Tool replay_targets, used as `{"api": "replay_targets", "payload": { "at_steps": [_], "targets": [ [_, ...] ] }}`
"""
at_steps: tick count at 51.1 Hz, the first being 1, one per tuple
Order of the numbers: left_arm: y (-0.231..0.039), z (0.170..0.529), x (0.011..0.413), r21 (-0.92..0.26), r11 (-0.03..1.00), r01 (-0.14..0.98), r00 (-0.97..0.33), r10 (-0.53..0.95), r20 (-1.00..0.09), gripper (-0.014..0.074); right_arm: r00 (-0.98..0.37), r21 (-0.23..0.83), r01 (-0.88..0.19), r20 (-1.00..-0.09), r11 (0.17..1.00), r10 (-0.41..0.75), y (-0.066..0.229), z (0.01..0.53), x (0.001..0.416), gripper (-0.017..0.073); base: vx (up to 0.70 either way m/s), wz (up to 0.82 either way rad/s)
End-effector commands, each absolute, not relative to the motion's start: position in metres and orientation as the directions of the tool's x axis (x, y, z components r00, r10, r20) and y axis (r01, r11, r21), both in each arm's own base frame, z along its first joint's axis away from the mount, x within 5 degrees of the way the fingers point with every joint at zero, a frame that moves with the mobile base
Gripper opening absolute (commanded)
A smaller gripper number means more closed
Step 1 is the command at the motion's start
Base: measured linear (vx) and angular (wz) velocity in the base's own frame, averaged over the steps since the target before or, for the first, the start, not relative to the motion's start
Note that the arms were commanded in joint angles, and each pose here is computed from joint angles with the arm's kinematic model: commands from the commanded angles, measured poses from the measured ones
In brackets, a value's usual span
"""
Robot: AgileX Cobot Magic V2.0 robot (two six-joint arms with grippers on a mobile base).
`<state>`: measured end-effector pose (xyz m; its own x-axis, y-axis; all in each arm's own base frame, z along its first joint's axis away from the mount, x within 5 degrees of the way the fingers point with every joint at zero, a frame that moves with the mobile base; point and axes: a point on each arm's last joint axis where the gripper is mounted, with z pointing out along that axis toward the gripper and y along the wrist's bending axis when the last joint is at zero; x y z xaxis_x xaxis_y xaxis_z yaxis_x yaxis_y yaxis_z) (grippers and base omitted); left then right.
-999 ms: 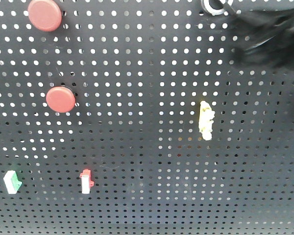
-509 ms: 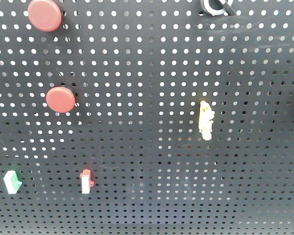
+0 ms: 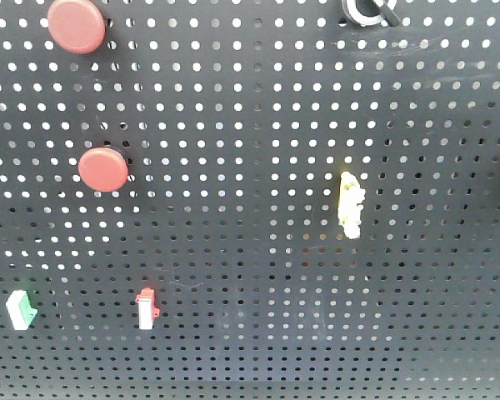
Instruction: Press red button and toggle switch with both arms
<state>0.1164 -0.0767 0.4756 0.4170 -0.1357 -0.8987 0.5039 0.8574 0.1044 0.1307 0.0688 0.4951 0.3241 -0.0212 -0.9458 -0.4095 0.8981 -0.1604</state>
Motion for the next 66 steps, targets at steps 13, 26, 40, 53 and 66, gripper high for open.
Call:
{"api": "replay_targets", "payload": {
  "at_steps": [13,26,40,53,66],
  "targets": [
    [-0.058,0.468,0.102,0.085,0.890,0.447,0.446,-0.140,-0.884,0.0002,0.424,-0.177,-0.397,-0.906,0.901,0.008,0.066,0.511,0.124,0.0000,0.00,0.00],
    [-0.020,0.353,0.088,0.093,0.977,0.192,0.306,0.030,-0.951,0.0002,0.424,-0.177,-0.397,-0.906,0.901,0.008,0.066,0.511,0.124,0.0000,0.00,0.00],
    [-0.005,0.253,0.052,0.093,0.993,0.068,0.295,0.069,-0.953,0.0002,0.424,-0.177,-0.397,-0.906,0.901,0.008,0.066,0.511,0.124,0.0000,0.00,0.00],
    [-0.004,0.195,0.057,0.040,0.997,0.068,0.050,0.036,-0.998,0.0002,0.422,-0.177,-0.396,-0.906,0.901,0.007,0.066,0.510,0.123,0.0000,0.00,0.00],
    [-0.003,0.199,0.056,0.038,0.998,0.049,0.108,0.032,-0.994,0.0002,0.426,-0.177,-0.397,-0.905,0.901,0.009,0.066,0.511,0.123,0.0000,0.00,0.00]
  ]
}}
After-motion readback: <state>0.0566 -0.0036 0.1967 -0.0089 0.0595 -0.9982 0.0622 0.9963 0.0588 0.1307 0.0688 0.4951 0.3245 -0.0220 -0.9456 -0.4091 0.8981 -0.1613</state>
